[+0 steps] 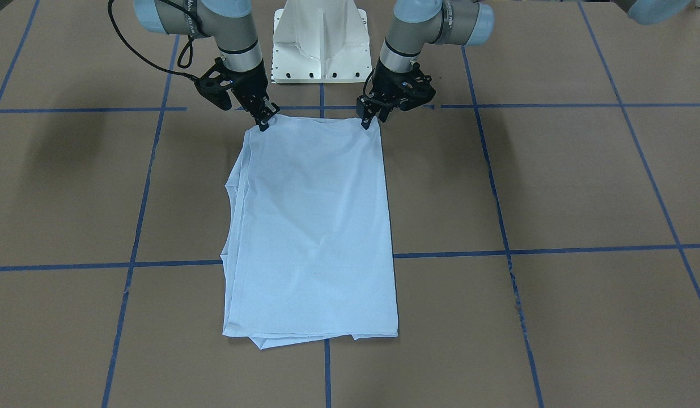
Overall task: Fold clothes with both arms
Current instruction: 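Grasp the shirt's edge nearest the robot with both grippers, then lift the near edge and fold it away from the robot with both grippers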
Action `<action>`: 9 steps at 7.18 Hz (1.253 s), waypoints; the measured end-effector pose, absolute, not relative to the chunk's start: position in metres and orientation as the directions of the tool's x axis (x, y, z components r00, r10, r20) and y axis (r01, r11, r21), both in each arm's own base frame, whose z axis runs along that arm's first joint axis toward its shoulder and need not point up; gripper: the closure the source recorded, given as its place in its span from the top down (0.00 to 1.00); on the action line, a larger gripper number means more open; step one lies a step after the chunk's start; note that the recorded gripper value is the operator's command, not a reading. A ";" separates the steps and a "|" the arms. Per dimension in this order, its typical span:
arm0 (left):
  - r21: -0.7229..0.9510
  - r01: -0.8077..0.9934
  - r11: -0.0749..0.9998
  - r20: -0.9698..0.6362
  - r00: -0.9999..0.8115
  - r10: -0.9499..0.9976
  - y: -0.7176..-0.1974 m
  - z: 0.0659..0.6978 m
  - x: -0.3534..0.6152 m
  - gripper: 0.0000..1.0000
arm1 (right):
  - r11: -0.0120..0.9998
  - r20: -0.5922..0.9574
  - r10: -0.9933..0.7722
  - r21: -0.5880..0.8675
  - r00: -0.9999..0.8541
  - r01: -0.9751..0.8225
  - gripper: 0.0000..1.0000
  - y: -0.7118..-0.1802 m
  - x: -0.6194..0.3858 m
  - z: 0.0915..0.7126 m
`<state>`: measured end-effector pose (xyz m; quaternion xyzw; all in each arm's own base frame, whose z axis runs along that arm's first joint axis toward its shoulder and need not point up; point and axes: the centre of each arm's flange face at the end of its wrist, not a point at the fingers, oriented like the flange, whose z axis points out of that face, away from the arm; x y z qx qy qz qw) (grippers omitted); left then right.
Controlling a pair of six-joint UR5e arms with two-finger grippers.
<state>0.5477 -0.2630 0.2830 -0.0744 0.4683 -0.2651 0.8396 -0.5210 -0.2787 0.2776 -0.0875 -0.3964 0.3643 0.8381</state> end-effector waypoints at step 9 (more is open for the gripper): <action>-0.412 0.323 0.852 -0.778 0.362 -0.513 -0.234 0.226 0.505 0.00 | 0.731 0.627 0.669 -0.458 0.400 -0.506 0.00 -0.264 -0.479 0.267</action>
